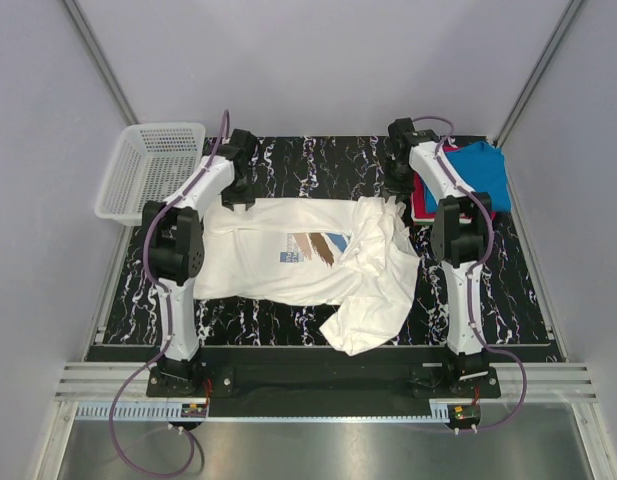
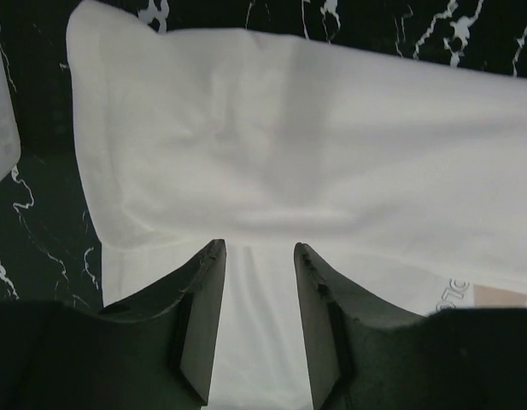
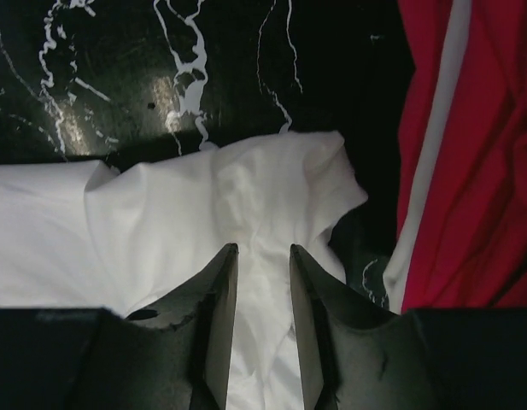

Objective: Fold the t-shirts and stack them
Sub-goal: Fold the tshirt

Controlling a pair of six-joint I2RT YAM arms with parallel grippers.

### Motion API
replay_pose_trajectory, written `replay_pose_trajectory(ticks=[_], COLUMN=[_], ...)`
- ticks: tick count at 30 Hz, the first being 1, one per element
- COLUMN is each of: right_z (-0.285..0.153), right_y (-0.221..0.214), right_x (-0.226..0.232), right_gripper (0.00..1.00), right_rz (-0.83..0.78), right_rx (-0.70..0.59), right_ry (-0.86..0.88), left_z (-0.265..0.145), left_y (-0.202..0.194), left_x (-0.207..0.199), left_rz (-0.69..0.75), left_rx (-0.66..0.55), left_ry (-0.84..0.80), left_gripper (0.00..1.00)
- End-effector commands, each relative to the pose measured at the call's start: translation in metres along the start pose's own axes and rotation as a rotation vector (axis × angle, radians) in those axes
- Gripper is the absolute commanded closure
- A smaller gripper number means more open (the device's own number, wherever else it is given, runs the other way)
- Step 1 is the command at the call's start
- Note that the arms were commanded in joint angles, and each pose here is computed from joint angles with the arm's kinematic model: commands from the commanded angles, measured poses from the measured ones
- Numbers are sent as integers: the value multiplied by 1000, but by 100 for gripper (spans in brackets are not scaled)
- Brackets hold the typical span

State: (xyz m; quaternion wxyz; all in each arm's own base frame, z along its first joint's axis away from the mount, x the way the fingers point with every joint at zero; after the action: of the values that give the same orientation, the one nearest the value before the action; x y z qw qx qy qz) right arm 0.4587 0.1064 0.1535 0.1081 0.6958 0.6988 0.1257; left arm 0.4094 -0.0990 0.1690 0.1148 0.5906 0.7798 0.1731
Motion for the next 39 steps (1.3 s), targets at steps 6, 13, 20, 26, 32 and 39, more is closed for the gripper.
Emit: replay_pose_trajectory(ticks=[6,13,20,26,32,39], right_z=[19,37,44,46,45,34], right_y=[22,16,7,7,8,8], right_x=[2,-5,-20,-30,-44,-56], right_gripper=[63,77,96,100,100,100], right_rz=[-33,-24,2,20,44,56], right_rx=[-59,-13,34,44,46,39], right_ry=[-9,-80,-156,-170,-215,-246], left_z=[21,43,65,79,92,73], left_y=[38,30,28,31,30,29], left_x=[6,6,3,4,21,34], left_rz=[-50,-32,-42,-78,-128,-161], left_rx=[-80,-40,-14,0,61,120], left_ry=[37,77,107,126,186,166], left_gripper=[57,60,62,93,100,100])
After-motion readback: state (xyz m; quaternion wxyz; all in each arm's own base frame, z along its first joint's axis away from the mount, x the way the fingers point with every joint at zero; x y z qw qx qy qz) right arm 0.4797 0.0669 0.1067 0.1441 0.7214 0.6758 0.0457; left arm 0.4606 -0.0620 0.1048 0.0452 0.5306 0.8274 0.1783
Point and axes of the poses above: each gripper's point midway between its finger pads, its own z axis out along the fingers, its own x axis along the line the jaws close on, y = z × x, the point moved 9 cm from there along -z, back along the fingers, and after that the axes turned 8 degrees about -z, right-handed, at the moved point
